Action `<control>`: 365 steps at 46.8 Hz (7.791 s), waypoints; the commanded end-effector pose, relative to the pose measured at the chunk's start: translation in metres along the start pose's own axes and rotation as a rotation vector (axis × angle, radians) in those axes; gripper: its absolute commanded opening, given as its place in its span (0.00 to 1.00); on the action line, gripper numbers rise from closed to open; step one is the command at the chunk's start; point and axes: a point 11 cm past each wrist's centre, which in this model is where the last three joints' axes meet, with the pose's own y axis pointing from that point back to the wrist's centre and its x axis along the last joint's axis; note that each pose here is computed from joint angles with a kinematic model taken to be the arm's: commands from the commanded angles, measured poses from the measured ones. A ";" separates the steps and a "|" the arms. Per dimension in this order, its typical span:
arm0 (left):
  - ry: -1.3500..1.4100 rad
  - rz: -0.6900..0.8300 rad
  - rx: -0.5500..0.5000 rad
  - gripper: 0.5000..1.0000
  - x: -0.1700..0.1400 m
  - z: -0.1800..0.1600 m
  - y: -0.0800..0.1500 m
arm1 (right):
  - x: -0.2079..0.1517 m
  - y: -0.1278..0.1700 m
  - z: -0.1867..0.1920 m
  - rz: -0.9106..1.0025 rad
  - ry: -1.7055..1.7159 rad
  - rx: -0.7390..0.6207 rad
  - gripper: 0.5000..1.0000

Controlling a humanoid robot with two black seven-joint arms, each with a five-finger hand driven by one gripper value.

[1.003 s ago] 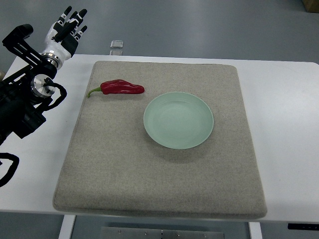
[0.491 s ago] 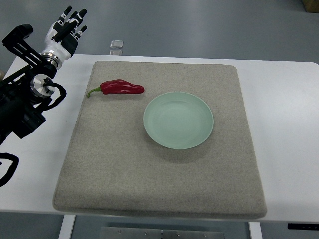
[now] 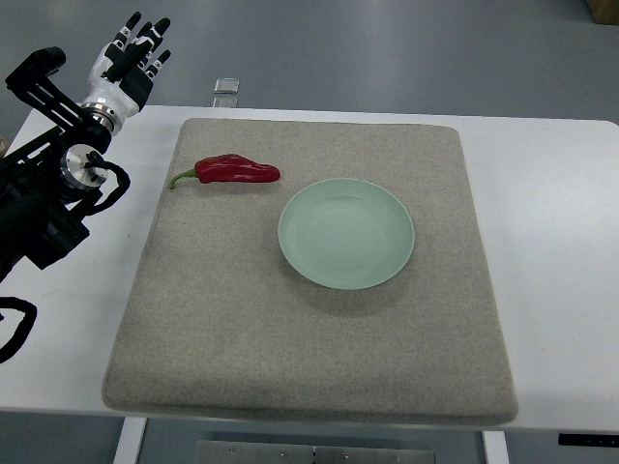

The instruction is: Place red pepper on plate with left hand

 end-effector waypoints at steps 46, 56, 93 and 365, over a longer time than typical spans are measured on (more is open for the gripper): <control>-0.150 -0.062 0.081 0.99 -0.013 -0.008 -0.002 | 0.000 0.000 0.000 0.000 0.000 0.000 0.86; -0.381 -0.144 0.137 0.99 -0.024 -0.009 -0.004 | 0.000 0.000 0.000 0.000 0.000 0.000 0.86; -1.310 -0.591 0.272 0.99 -0.065 -0.021 0.014 | 0.000 0.000 0.000 0.000 0.000 0.000 0.86; -1.655 -1.128 0.205 0.86 -0.187 -0.149 0.064 | 0.000 0.000 0.000 0.000 0.000 0.000 0.86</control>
